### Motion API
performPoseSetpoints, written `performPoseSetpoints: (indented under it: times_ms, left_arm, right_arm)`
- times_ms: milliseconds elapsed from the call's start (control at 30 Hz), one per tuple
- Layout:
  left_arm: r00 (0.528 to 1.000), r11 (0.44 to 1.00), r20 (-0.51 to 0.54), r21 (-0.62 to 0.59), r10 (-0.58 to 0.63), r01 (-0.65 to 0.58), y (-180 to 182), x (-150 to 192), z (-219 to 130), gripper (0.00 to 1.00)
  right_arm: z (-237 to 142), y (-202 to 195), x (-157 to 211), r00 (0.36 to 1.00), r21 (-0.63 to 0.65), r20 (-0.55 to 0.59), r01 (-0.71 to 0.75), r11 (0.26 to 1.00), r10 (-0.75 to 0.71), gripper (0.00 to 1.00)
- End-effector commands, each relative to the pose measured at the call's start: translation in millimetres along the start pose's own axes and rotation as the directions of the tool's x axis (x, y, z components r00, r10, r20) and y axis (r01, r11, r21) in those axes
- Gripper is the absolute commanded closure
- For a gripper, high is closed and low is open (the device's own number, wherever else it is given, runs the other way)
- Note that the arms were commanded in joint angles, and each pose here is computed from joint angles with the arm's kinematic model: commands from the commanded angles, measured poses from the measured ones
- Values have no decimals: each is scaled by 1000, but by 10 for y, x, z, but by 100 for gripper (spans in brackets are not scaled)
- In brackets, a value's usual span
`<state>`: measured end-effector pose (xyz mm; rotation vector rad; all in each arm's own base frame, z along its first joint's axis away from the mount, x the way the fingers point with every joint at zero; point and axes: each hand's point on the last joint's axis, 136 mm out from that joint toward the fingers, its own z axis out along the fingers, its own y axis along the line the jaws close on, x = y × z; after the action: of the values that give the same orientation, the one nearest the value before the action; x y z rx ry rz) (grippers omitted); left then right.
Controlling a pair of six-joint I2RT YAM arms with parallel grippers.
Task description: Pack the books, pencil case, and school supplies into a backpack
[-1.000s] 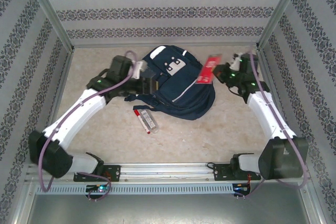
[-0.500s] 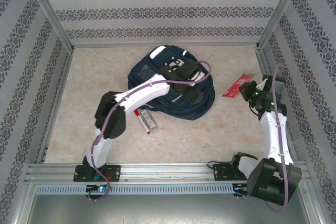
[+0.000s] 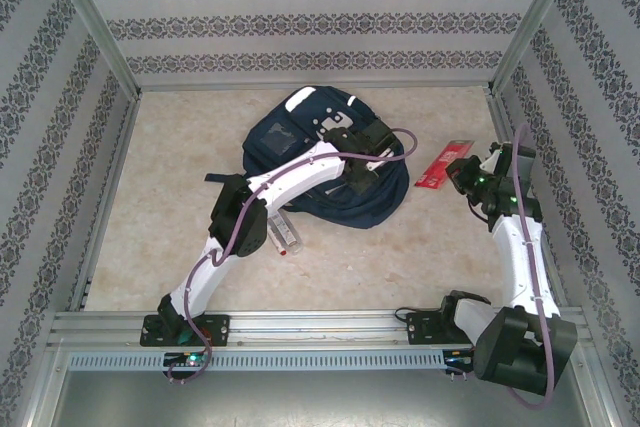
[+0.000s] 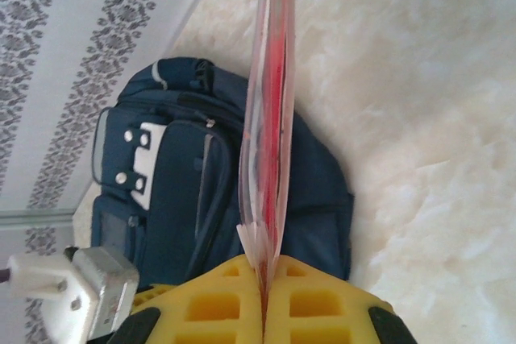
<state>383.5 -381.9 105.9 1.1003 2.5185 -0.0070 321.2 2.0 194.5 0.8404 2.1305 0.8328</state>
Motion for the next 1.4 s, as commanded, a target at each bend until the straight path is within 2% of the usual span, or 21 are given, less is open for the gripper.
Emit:
performPoseSetpoints:
  times_ms: [0, 133, 333, 400, 500, 633, 767, 833, 933, 1133, 1267, 1367]
  left_arm:
    - [998, 999, 44, -22, 49, -48, 173, -81, -397, 100]
    - [984, 1000, 177, -8, 2, 0, 309, -327, -795, 100]
    - [935, 993, 336, 4, -109, 115, 629, -621, -1411, 100]
    - [898, 978, 391, 50, -204, 200, 752, -717, -1599, 100]
    - [839, 955, 458, 89, -293, 284, 925, -820, -1812, 100]
    - [790, 947, 524, 135, -317, 291, 996, -926, -2045, 100]
    - [770, 939, 538, 186, -342, 288, 944, -965, -2146, 100]
    - [765, 936, 540, 183, -351, 300, 963, -958, -2164, 100]
    - [766, 939, 545, 160, -341, 305, 1000, -943, -2178, 100]
    - [785, 942, 523, 133, -332, 310, 1046, -887, -2045, 100]
    - [785, 936, 512, 143, -349, 323, 1065, -875, -1962, 100]
    - [782, 936, 514, 169, -352, 310, 1022, -901, -1977, 100]
  right_arm:
    - [48, 254, 127, 998, -112, -68, -2, 994, -5, 100]
    - [89, 561, 348, 985, -203, -161, 24, 979, -57, 100]
    - [291, 809, 633, 960, -293, -278, -48, 955, -38, 100]
    - [366, 856, 686, 950, -296, -308, -41, 954, -55, 100]
    - [472, 860, 638, 955, -290, -295, -59, 955, -31, 100]
    - [741, 950, 702, 940, -314, -341, -120, 942, 6, 100]
    - [1094, 971, 839, 940, -264, -335, -153, 952, 58, 100]
    - [1258, 885, 863, 950, -201, -288, -184, 962, 122, 100]
    - [1368, 864, 874, 961, -185, -236, -192, 964, 146, 100]
    - [1147, 691, 764, 975, -183, -161, -184, 966, 155, 100]
    - [1000, 495, 748, 974, -177, -176, -174, 969, 143, 100]
    - [1052, 516, 851, 969, -198, -229, -139, 970, 92, 100]
